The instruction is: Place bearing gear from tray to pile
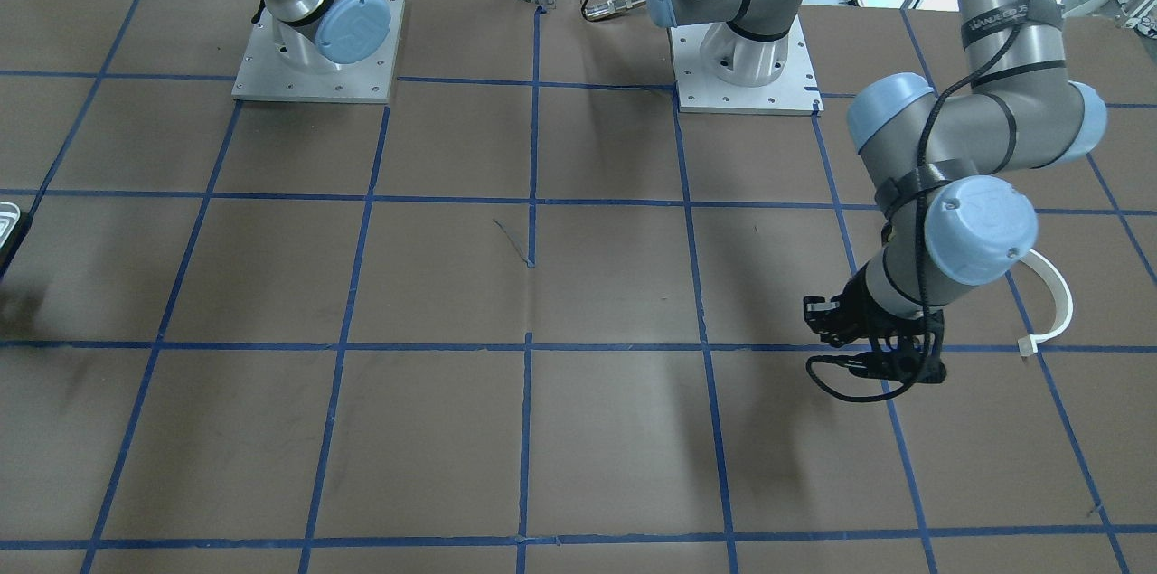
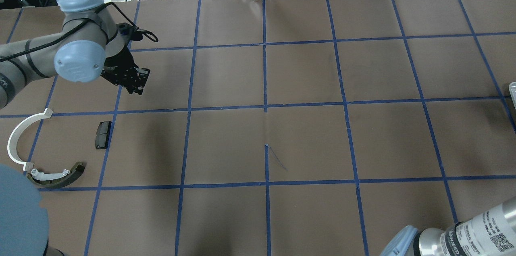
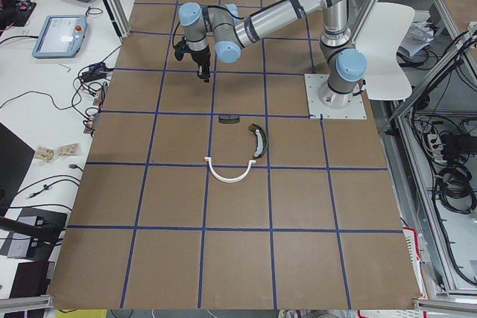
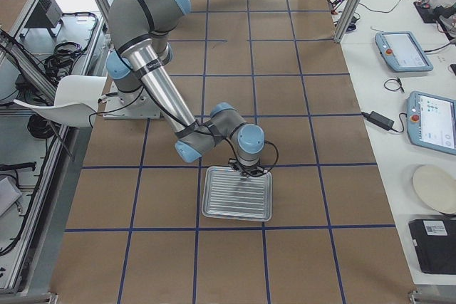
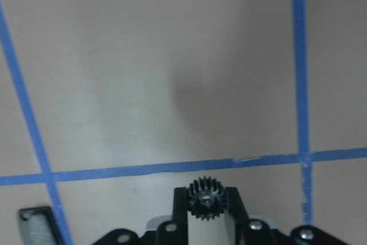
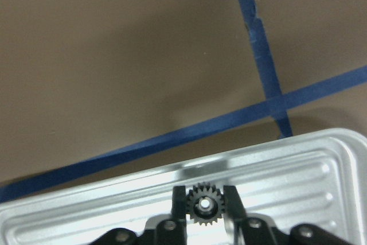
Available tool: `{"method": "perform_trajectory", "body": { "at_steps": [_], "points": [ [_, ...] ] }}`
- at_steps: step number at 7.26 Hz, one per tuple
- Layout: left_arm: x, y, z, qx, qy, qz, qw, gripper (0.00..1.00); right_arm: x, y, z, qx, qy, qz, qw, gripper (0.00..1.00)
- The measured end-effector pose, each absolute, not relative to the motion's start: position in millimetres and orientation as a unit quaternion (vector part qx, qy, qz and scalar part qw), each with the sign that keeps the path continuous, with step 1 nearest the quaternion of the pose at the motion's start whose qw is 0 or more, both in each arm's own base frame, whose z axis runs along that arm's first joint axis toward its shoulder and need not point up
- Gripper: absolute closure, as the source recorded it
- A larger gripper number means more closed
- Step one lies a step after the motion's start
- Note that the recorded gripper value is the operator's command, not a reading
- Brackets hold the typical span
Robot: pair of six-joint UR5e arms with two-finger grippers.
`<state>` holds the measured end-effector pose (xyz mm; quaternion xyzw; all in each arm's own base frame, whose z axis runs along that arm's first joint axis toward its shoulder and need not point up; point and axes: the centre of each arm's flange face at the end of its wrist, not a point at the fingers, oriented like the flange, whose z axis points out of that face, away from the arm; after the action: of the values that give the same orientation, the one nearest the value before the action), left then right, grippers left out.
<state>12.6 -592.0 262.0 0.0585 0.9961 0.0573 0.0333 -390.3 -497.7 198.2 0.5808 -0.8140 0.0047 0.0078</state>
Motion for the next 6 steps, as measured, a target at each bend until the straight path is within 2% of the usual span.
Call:
{"method": "perform_trajectory", "body": {
  "at_steps": [3, 6],
  "points": [
    [128.9, -574.2, 259.2, 0.080, 0.994, 0.072, 0.034, 1.00, -318.6, -522.6, 256.5, 0.462, -0.887, 0.009, 0.016, 1.00],
    [200.1, -536.5, 224.9, 0.073, 0.993, 0.087, 0.016, 1.00, -106.9, -584.1, 276.9, 0.363, -0.932, 0.017, 0.013, 1.00]
  ]
}}
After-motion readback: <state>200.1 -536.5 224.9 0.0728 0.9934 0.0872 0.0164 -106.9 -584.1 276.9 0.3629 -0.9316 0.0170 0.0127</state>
